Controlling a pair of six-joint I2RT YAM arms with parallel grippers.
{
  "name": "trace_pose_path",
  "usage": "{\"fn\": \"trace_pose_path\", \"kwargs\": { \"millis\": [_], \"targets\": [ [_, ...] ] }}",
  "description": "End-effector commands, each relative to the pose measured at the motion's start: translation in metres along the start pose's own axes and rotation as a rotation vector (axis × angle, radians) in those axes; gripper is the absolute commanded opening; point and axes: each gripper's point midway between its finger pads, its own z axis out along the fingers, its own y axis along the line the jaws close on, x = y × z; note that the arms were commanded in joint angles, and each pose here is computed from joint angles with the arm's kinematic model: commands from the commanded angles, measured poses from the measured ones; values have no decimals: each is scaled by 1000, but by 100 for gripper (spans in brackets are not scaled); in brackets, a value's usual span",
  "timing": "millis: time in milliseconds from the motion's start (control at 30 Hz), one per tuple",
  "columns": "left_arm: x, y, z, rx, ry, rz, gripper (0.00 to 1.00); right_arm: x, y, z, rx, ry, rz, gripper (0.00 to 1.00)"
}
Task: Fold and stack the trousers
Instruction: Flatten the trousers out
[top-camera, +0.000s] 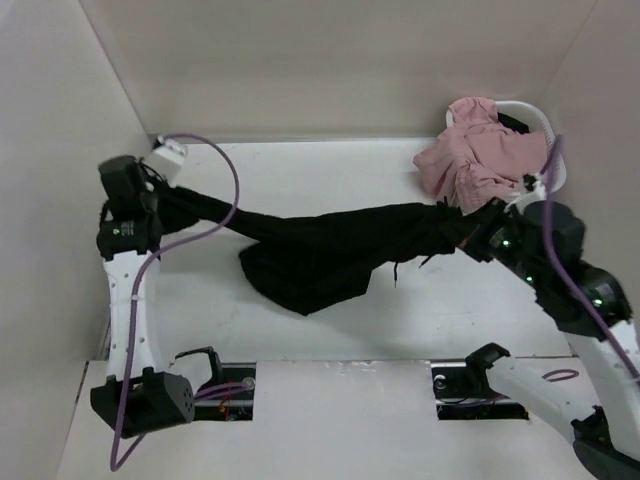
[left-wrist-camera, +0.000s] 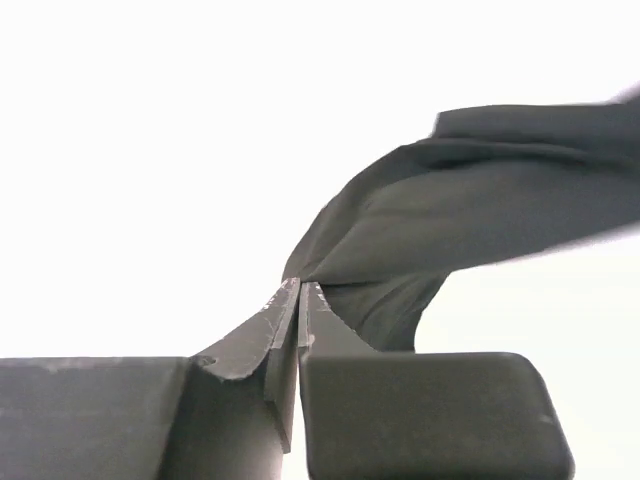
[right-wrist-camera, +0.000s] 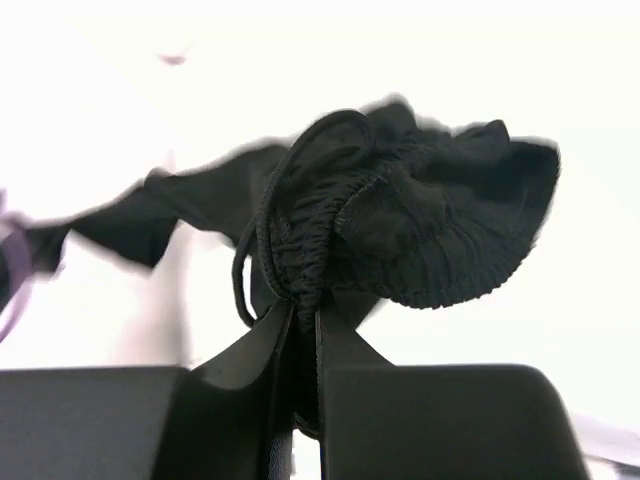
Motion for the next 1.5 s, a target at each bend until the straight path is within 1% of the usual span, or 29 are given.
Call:
{"fn": "trace_pose_path", "kwargs": {
  "millis": [0,100,200,267,300,333,400,433,467,500,533,567,633,700,767,833,867,933,967,1000,1033,1100,1200,1267,1333,1367,1400,1433,1467],
  "targets": [
    [-58,86,-26,-192,-146,105,0,1,12,-39,13,80,-23,0],
    [-77,102,-8,-188,-157,117,0,5,33,-32,-52,146,-49,2],
    [-91,82,29,-114,-158,160,3,4,25,-6,-45,159,-71,4],
    [-100,52,60,-43,-154,202,10,-2,7,20,-15,142,-61,7],
    [-105,35,72,-11,-154,218,17,-4,-6,33,7,131,-42,7],
    [-110,19,83,16,-152,235,25,-4,-19,44,24,127,-27,10],
    [-119,-8,89,54,-150,271,44,-4,-53,59,92,102,5,38],
    [-126,-18,83,67,-165,282,54,-4,-71,61,125,80,22,43],
    [-133,-25,72,80,-187,290,58,-4,-95,60,174,56,52,60],
    [-137,-36,52,108,-218,310,61,0,-110,57,199,42,77,91],
    [-138,-45,37,138,-241,325,64,2,-118,54,209,31,89,100],
    [-135,-61,17,190,-259,359,68,6,-127,49,227,18,103,100],
    [-113,-113,-27,375,-276,451,70,18,-143,46,260,9,140,100],
    [-77,-176,-75,625,-257,559,71,33,-161,51,311,5,185,100],
    [-35,-233,-123,885,-209,620,71,39,-179,60,358,-15,218,100],
    [0,-276,-163,1106,-139,624,69,43,-187,68,375,-21,258,100],
    [13,-292,-176,1188,-92,599,71,43,-192,73,385,-29,271,100],
    [32,-322,-193,1312,-5,555,69,44,-207,82,427,-46,296,100],
    [37,-334,-193,1341,26,535,69,43,-214,87,449,-60,316,100],
    [38,-359,-182,1367,67,478,68,36,-223,107,454,-78,321,100],
    [38,-359,-182,1367,67,477,68,36,-223,107,454,-78,321,100],
    [36,-372,-173,1373,98,441,67,34,-224,125,444,-62,317,100],
    [41,-387,-173,1417,134,419,66,48,-225,143,442,2,330,100],
    [54,-395,-172,1427,154,437,66,60,-227,150,457,37,330,94],
    [73,-402,-168,1423,185,463,62,71,-235,154,483,66,333,89],
    [83,-406,-163,1411,205,479,56,76,-238,157,486,79,334,86],
    [93,-409,-158,1397,228,490,46,79,-240,160,484,88,335,81],
    [100,-411,-151,1381,253,488,35,83,-240,164,477,97,332,73],
    [103,-412,-146,1373,284,479,22,86,-239,167,466,107,332,62]
  ]
}}
